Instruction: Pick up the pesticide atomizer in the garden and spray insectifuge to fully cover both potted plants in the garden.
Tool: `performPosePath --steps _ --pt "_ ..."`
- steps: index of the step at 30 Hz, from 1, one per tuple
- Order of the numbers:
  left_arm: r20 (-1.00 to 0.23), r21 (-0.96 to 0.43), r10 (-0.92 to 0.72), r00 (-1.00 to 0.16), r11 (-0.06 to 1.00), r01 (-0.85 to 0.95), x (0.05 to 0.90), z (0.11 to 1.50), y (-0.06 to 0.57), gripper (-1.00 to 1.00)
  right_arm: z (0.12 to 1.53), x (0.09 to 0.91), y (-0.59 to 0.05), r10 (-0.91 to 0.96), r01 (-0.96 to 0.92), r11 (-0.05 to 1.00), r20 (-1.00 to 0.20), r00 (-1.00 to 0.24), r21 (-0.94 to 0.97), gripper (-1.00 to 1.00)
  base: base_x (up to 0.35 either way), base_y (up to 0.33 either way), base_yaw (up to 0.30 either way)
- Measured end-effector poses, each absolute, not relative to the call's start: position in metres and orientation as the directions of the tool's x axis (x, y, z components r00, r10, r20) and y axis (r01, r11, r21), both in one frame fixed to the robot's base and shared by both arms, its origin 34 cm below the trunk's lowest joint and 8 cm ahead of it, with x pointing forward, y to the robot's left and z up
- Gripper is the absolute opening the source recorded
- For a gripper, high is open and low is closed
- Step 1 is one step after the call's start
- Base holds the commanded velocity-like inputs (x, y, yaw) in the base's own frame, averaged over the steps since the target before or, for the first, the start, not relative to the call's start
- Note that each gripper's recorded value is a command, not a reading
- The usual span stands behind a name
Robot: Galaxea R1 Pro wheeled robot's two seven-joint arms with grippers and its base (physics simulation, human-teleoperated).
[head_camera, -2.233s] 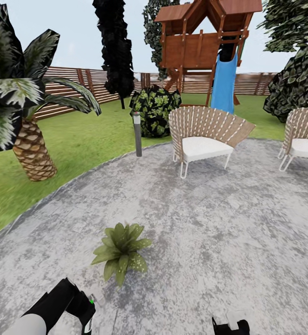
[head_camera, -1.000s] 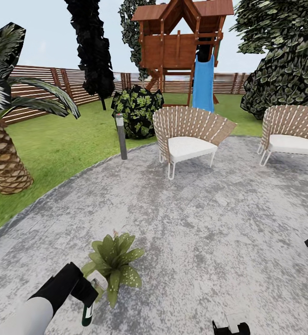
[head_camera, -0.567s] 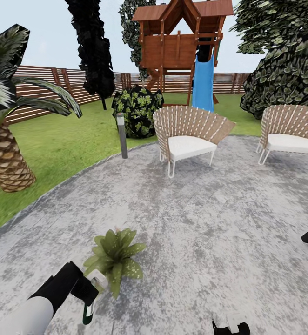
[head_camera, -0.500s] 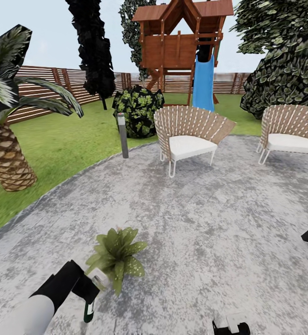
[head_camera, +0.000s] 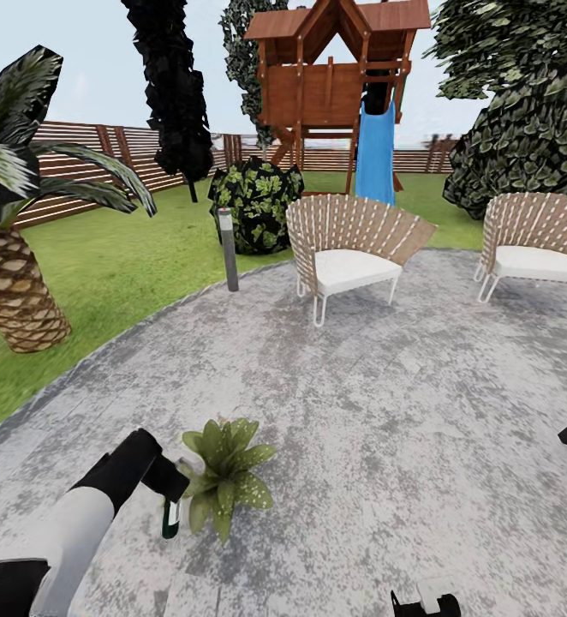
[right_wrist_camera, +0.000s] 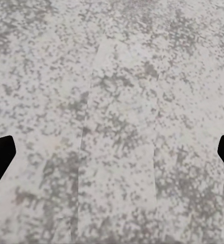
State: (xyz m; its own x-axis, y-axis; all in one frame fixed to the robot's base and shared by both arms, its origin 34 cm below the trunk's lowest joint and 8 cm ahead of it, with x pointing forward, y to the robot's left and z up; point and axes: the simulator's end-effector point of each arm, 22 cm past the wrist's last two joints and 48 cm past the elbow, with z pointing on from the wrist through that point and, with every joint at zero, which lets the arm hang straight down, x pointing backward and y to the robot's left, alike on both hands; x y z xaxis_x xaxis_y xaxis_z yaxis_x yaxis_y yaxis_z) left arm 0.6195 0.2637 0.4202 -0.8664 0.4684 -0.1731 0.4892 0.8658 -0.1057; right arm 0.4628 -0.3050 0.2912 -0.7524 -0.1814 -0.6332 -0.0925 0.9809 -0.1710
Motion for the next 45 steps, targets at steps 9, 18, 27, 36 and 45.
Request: performPosePath --steps 9,18,27,36,45 --pt "-0.092 -0.158 0.577 -0.812 0.796 0.584 0.587 0.411 0.258 -1.0 0.291 0.463 -0.305 -0.181 -0.093 0.981 -0.633 -0.752 -0.171 1.0 0.0 0.0 0.0" --pt "-0.047 -0.12 0.599 -0.799 0.791 0.6 0.581 0.405 0.272 -1.0 0.291 0.463 -0.306 -0.18 -0.089 0.981 -0.634 -0.752 -0.173 1.0 -0.092 0.061 -0.019" --pt "-0.049 -0.119 0.589 -0.807 0.798 0.59 0.581 0.406 0.274 -1.0 0.292 0.463 -0.306 -0.18 -0.089 0.981 -0.634 -0.752 -0.173 1.0 -0.158 0.226 -0.257" --pt "-0.026 -0.087 0.582 -0.813 0.809 0.582 0.566 0.389 0.281 -1.0 0.292 0.464 -0.306 -0.18 -0.089 0.981 -0.635 -0.752 -0.173 1.0 0.062 0.148 -0.102" --pt "-0.041 -0.052 0.495 -0.868 0.867 0.496 0.554 0.372 0.293 -1.0 0.291 0.463 -0.306 -0.182 -0.092 0.981 -0.633 -0.752 -0.173 1.0 0.0 0.001 0.0"
